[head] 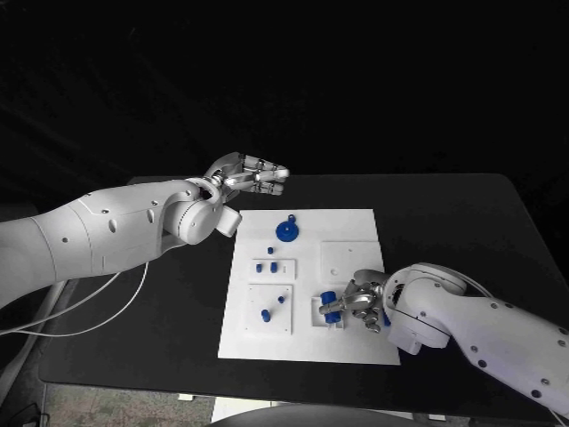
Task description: Assemble the parts on the task board
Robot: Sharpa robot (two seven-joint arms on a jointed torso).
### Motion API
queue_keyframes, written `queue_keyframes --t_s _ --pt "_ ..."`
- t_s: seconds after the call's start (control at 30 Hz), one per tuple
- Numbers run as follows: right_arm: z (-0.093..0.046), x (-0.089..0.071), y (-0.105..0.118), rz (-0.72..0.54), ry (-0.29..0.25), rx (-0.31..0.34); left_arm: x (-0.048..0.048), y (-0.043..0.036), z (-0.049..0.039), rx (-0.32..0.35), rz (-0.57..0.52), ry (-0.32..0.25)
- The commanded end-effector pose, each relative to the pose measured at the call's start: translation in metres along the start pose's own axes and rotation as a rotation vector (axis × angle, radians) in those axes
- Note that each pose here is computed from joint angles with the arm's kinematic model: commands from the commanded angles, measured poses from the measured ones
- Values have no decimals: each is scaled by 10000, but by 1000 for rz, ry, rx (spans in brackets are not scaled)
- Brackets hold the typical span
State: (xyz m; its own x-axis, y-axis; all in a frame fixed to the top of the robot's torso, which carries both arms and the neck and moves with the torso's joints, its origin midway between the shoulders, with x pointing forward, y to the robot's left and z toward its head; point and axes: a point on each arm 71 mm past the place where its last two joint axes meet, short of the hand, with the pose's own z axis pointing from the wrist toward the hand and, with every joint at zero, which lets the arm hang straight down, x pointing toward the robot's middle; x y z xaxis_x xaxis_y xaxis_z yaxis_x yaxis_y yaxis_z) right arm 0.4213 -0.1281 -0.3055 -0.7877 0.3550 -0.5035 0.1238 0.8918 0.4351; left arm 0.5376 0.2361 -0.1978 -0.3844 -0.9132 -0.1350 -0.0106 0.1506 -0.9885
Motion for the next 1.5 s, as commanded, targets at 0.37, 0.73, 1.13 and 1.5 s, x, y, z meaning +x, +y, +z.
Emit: queue_keyframes --t_s 0.37,0.73,1.13,1.5 --pt "65 64 23 -47 43 15 26 -9 3 5 0 16" --pt "85 86 36 -69 46 21 27 -9 3 3 1 17" --pt "97 105 18 -84 49 29 21 -7 -1 2 2 15" --pt "96 81 29 -63 13 11 18 -6 -1 0 3 14"
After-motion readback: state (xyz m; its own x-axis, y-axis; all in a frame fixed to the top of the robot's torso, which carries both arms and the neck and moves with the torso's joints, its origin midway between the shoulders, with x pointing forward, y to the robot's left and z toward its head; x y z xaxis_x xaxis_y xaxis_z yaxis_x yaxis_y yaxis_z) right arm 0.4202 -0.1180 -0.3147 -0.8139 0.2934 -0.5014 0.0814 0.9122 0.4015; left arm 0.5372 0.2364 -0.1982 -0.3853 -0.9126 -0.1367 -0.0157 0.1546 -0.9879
